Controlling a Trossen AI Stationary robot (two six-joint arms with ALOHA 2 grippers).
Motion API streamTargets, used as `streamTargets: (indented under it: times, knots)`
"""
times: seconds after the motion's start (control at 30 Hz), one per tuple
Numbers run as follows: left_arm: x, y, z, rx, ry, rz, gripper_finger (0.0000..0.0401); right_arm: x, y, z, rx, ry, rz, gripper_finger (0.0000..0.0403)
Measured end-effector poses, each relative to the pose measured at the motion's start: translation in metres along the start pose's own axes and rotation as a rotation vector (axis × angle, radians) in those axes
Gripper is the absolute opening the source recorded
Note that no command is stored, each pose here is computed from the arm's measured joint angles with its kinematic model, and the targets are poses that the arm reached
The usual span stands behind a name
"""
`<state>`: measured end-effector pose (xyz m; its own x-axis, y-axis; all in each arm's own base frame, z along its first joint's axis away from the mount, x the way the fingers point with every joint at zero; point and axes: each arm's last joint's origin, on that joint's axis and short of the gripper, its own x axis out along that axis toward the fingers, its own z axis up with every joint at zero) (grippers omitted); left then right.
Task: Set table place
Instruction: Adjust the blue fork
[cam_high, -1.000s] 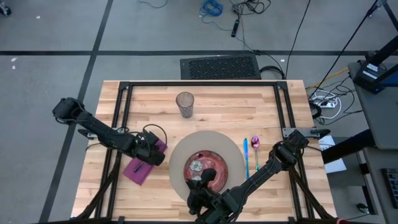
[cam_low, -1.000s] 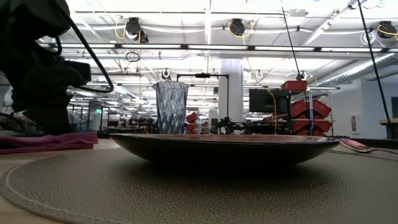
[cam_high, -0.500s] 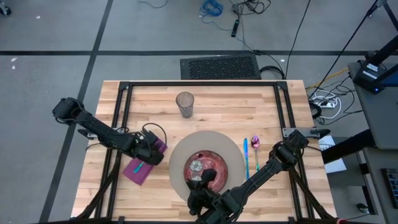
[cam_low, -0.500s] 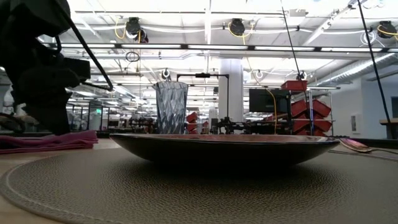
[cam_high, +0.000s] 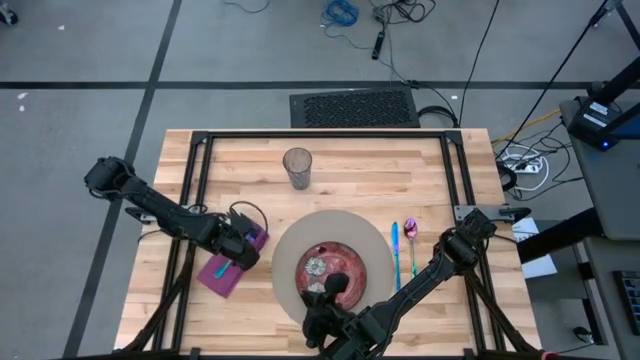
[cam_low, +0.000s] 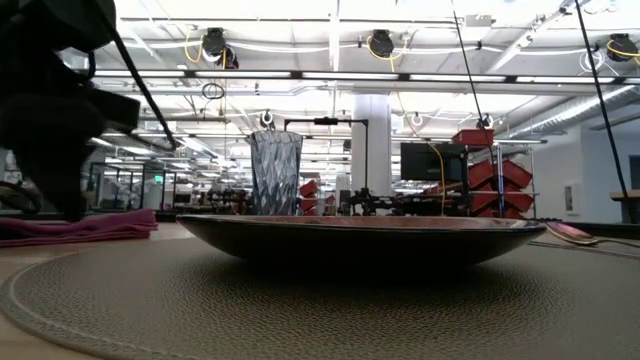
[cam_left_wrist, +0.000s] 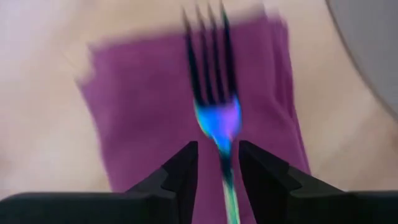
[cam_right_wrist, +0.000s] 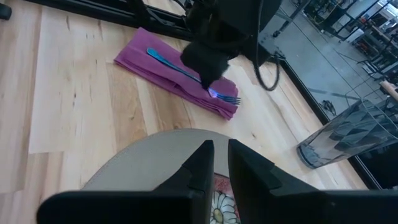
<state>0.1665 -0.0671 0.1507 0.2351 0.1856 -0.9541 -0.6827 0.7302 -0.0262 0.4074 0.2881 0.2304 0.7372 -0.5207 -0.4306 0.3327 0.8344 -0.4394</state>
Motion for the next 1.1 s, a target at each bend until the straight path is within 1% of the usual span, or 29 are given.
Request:
streamTargets:
  times: [0.1, 0.27, 0.4, 0.53, 0.63, 0.9, 1.1]
  knots:
    - [0.000, -0.001, -0.004, 0.023, 0.105, -0.043, 0.0103, -0.002, 0.001, 0.000, -0.002, -0.002, 0.003, 0.0034]
    - [-0.002, -0.003, -0.011, 0.054, 0.177, -0.071, 0.0102, -0.003, 0.002, -0.001, -0.001, -0.002, 0.007, 0.0034]
    - [-0.004, -0.005, -0.017, 0.050, 0.235, -0.091, 0.0102, -0.004, 0.003, -0.001, -0.004, -0.002, 0.011, 0.0034]
    - [-0.005, -0.007, -0.022, 0.009, 0.288, -0.103, 0.0102, -0.004, 0.003, -0.001, -0.006, -0.002, 0.011, 0.0034]
    - [-0.006, -0.009, -0.025, -0.029, 0.282, -0.111, 0.0102, -0.004, 0.002, -0.001, -0.007, -0.002, 0.010, 0.0034]
    - [-0.005, -0.024, -0.016, -0.120, 0.083, -0.214, 0.0102, -0.007, 0.003, -0.003, -0.025, 0.002, 0.011, 0.0034]
    - [0.012, -0.033, -0.009, -0.149, 0.072, -0.194, 0.0102, -0.010, 0.005, -0.005, -0.041, 0.004, 0.015, 0.0034]
